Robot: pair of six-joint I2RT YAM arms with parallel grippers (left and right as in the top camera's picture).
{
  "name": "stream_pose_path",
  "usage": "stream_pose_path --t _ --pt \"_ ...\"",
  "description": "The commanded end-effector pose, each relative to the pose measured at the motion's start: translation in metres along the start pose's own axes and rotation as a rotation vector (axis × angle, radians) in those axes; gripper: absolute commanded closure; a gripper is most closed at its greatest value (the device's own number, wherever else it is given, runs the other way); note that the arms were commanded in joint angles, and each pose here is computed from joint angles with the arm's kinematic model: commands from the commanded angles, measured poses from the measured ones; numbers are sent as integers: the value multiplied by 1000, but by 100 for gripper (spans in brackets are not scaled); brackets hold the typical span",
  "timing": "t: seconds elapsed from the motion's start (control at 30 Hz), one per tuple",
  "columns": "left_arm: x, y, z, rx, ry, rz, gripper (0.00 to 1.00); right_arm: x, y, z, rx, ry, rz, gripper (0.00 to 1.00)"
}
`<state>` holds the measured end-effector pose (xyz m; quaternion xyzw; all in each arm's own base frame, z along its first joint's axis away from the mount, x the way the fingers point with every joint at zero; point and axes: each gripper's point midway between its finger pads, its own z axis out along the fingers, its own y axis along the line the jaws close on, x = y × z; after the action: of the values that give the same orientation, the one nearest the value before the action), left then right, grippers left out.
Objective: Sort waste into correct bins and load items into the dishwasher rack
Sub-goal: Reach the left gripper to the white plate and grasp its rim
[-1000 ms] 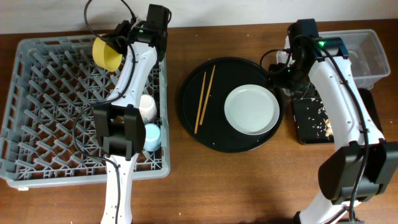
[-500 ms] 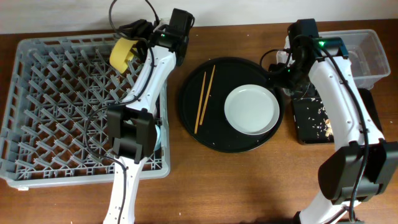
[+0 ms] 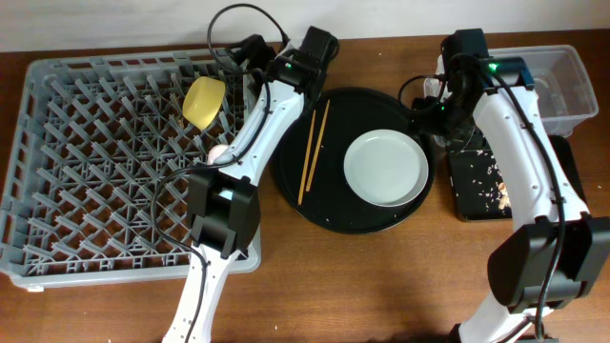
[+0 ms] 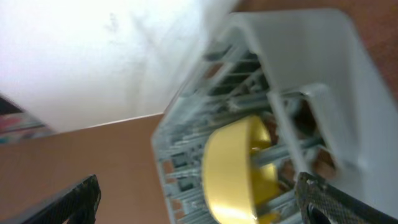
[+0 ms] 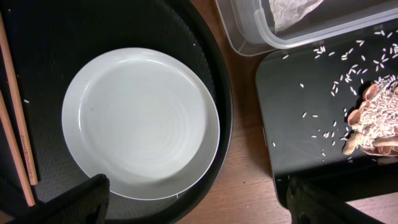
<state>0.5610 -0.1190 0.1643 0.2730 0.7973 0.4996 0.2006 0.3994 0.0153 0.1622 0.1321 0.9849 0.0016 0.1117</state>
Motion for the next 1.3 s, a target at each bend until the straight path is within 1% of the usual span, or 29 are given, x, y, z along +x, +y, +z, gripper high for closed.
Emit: stream_pose_path --t 0.0,0.03,0.07,0.13,0.17,0.23,0.27,0.3,0.33,0.37,0.4,0.43,0.47,0.5,0.53,0.6,0.63,0.7,0.73,0.77,0.9,0.93,1.0,1.03,1.17,1.2,1.23,1.27 --pt "-1 29 -30 213 -117 -257 1 -6 -1 -14 3 -47 1 8" --pt "-2 37 -42 279 -159 -315 1 -6 0 -14 -1 -48 1 8" --pt "-8 42 -63 398 -233 -363 1 -7 1 -14 -5 -47 1 8" --pt "-18 45 -113 649 -397 -385 1 -8 4 -20 -37 -47 2 8" --pt "-20 41 -138 771 -459 -371 1 -9 3 -29 -65 -45 -10 8" --pt "-16 21 -177 990 -516 -314 1 -16 -17 -54 -57 -61 37 8" --pt "-13 7 -199 1126 -540 -279 1 -20 -33 -72 -51 -75 77 1" --pt "-11 -2 -219 1230 -563 -254 1 -22 -47 -84 -45 -84 113 1" --pt "-8 -8 -235 1318 -578 -232 1 -25 -65 -98 -36 -102 159 1" --pt "-8 -11 -247 1369 -598 -219 4 -25 -78 -104 -33 -106 193 2" --pt "-9 -17 -252 1392 -583 -221 8 -23 -89 -106 -31 -100 221 2" --pt "-9 -23 -256 1403 -566 -221 10 -21 -95 -106 -26 -91 238 1" --pt "-10 -31 -258 1407 -543 -219 17 -19 -101 -105 -19 -78 254 2" --pt "-10 -47 -260 1409 -501 -210 20 -16 -108 -104 -12 -63 270 1" --pt "-11 -71 -256 1387 -421 -206 27 -15 -109 -104 -12 -61 274 1" --pt "-9 -99 -245 1333 -319 -211 30 -15 -106 -104 -13 -60 267 1" --pt "-9 -123 -232 1283 -216 -240 34 -15 -98 -104 -18 -58 246 1" --pt "-9 -146 -223 1291 -125 -278 36 -14 -89 -103 -24 -57 221 1" --pt "-8 -155 -216 1295 -75 -300 39 -14 -82 -103 -28 -57 185 1" --pt "-8 -160 -209 1295 -37 -327 40 -14 -77 -103 -27 -56 167 1" --pt "-16 -186 -188 1294 14 -360 43 -13 -66 -102 -22 -60 127 1" --pt "-16 -203 -184 1293 39 -348 46 -13 -65 -102 -22 -58 126 1" --pt "-11 -225 -174 1285 126 -376 52 -11 -65 -102 -21 -51 126 1" --pt "-9 -234 -169 1282 161 -393 52 -11 -65 -102 -21 -50 126 1" --pt "-6 -254 -160 1275 198 -382 52 -11 -65 -102 -21 -50 126 1" --pt "-6 -257 -159 1275 202 -378 56 -11 -65 -102 -21 -50 126 1" --pt "-6 -259 -158 1274 205 -376 63 -11 -65 -102 -21 -50 126 1" --pt "-6 -260 -158 1274 205 -376 75 -11 -65 -102 -21 -50 126 1"
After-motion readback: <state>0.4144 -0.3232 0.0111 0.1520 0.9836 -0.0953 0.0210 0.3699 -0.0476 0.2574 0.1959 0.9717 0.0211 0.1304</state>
